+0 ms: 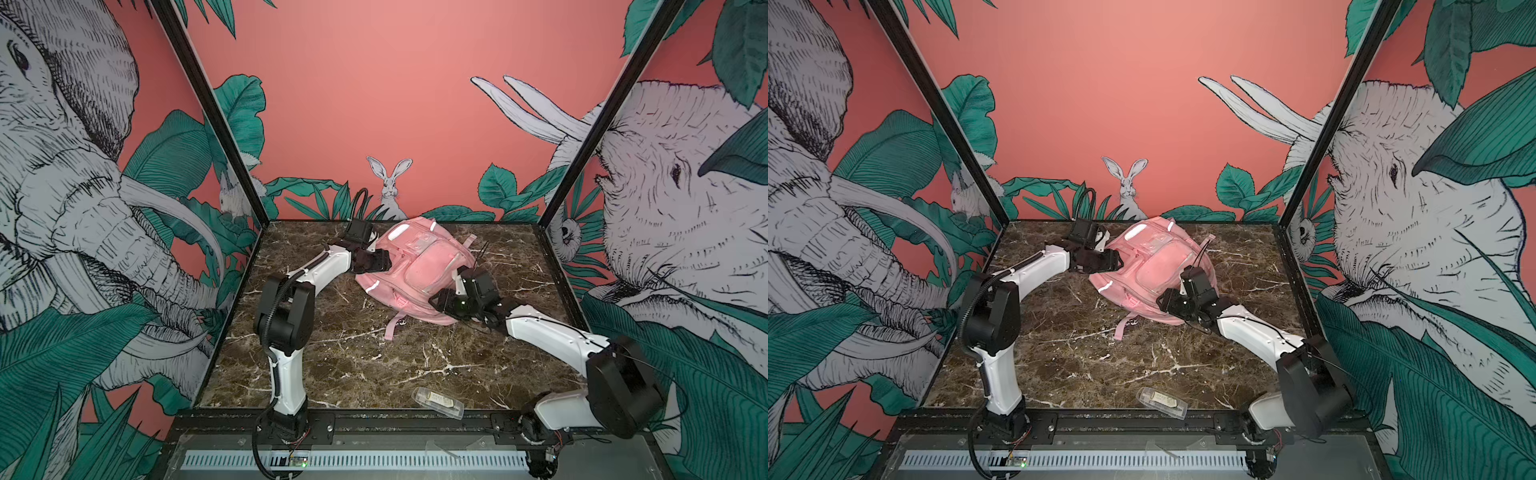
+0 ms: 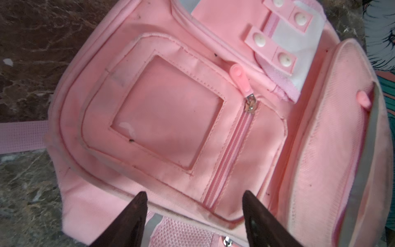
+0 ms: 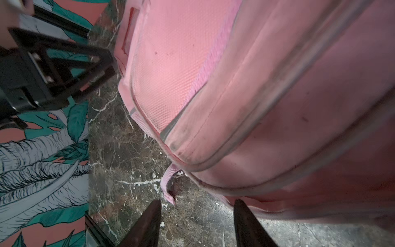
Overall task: Pack the student bag
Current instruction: 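Grasp the bag edge with the left gripper while the right grasps the zipper pull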
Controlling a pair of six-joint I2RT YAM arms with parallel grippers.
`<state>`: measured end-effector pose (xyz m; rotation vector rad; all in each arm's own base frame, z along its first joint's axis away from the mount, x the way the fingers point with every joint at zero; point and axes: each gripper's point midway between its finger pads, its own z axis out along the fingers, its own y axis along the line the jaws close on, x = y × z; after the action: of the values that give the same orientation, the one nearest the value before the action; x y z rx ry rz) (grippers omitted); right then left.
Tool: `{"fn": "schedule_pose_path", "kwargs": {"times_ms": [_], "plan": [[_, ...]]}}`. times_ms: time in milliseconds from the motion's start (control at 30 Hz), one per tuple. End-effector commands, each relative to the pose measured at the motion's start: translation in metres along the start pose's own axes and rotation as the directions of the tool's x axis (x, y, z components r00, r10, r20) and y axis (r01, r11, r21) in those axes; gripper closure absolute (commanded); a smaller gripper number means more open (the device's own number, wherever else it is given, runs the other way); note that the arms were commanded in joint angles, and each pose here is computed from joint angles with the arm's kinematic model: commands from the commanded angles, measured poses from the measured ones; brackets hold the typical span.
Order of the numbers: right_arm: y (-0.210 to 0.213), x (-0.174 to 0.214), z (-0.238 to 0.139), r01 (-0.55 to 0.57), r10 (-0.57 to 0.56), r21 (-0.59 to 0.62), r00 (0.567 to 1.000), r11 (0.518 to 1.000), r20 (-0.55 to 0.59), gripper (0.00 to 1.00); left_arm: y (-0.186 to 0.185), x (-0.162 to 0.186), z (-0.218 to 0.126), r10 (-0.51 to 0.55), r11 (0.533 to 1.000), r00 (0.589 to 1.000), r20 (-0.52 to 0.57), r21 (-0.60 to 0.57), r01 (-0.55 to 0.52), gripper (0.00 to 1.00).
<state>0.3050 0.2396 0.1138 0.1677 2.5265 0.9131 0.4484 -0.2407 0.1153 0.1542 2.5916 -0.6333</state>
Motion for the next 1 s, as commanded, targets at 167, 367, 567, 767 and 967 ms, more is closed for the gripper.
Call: {"fn": "schedule_pose_path", "kwargs": {"times_ms": [167, 367, 567, 767, 967], "plan": [[-0.006, -0.002, 0.014, 0.009, -0.009, 0.044, 1.000, 0.999, 0.004, 0.50, 0.018, 0.005, 0.014, -0.030, 0.999, 1.000, -0.007, -0.044, 0.029, 0.29], [-0.035, -0.017, 0.009, -0.020, 0.018, 0.111, 1.000, 0.994, 0.015, 0.49, 0.026, 0.034, 0.026, -0.053, 0.998, 0.996, -0.069, -0.028, 0.051, 0.29], [-0.065, -0.040, -0.003, -0.083, 0.077, 0.135, 0.996, 0.987, 0.047, 0.49, 0.024, 0.063, 0.029, -0.084, 0.996, 0.991, -0.102, 0.019, 0.086, 0.30], [-0.089, -0.059, -0.011, -0.120, 0.111, 0.154, 0.992, 0.981, 0.067, 0.48, 0.015, 0.096, 0.030, -0.076, 0.996, 0.986, -0.149, 0.033, 0.082, 0.30], [-0.092, -0.083, -0.024, -0.101, 0.088, 0.173, 0.993, 0.980, 0.078, 0.46, -0.013, 0.118, 0.028, -0.053, 0.996, 0.983, -0.176, 0.068, 0.066, 0.30]]}}
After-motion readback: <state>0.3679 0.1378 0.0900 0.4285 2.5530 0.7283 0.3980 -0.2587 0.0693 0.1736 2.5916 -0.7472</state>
